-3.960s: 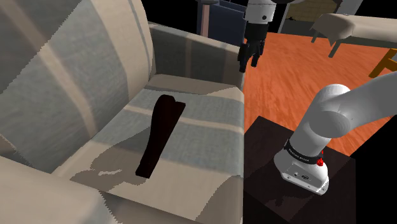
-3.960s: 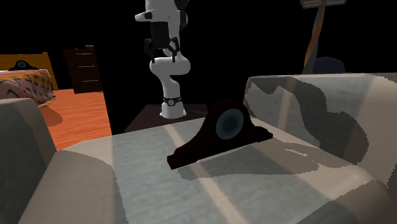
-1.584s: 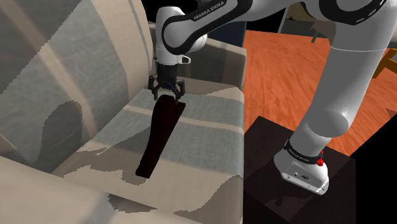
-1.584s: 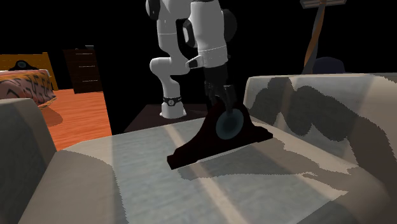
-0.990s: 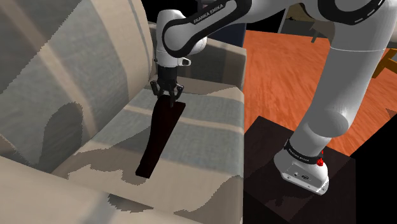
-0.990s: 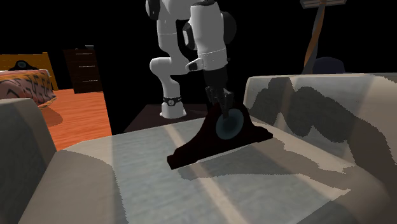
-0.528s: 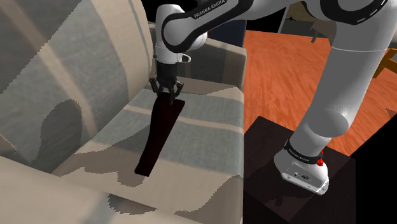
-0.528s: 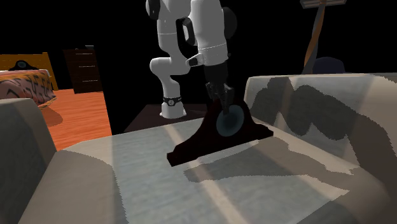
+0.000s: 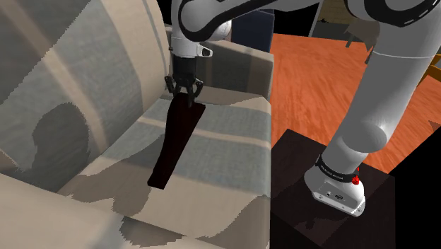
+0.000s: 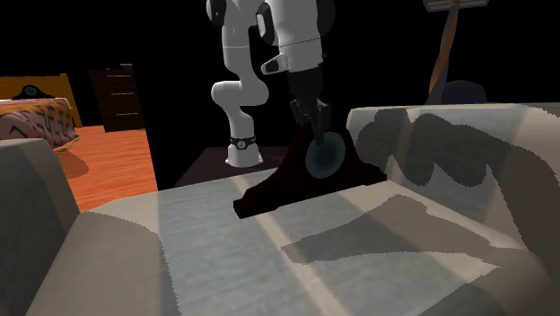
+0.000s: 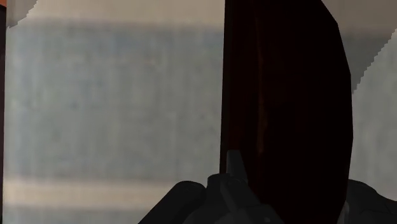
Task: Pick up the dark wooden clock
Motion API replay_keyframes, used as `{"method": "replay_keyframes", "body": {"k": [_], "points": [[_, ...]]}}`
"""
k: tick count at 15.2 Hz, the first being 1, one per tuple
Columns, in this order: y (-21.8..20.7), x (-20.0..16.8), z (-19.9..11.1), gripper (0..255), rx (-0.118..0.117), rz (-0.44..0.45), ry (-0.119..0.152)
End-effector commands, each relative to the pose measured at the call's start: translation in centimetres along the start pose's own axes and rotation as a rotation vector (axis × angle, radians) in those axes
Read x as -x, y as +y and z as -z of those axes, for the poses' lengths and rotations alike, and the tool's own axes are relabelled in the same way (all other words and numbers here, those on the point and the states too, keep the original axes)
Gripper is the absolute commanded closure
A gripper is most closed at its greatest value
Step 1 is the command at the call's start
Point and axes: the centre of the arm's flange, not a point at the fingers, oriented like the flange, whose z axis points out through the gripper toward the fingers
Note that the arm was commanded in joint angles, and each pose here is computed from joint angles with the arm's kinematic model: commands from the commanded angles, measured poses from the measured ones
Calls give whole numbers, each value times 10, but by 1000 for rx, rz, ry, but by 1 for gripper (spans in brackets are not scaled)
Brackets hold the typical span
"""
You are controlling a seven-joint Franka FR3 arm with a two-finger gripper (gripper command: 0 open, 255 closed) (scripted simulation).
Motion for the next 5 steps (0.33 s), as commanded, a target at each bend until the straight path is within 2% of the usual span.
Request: {"method": "replay_keyframes", "body": {"k": [1,5], "points": [[-1,3,11,255,-3,1,0],[-1,5,22,255,-3,1,0]]}}
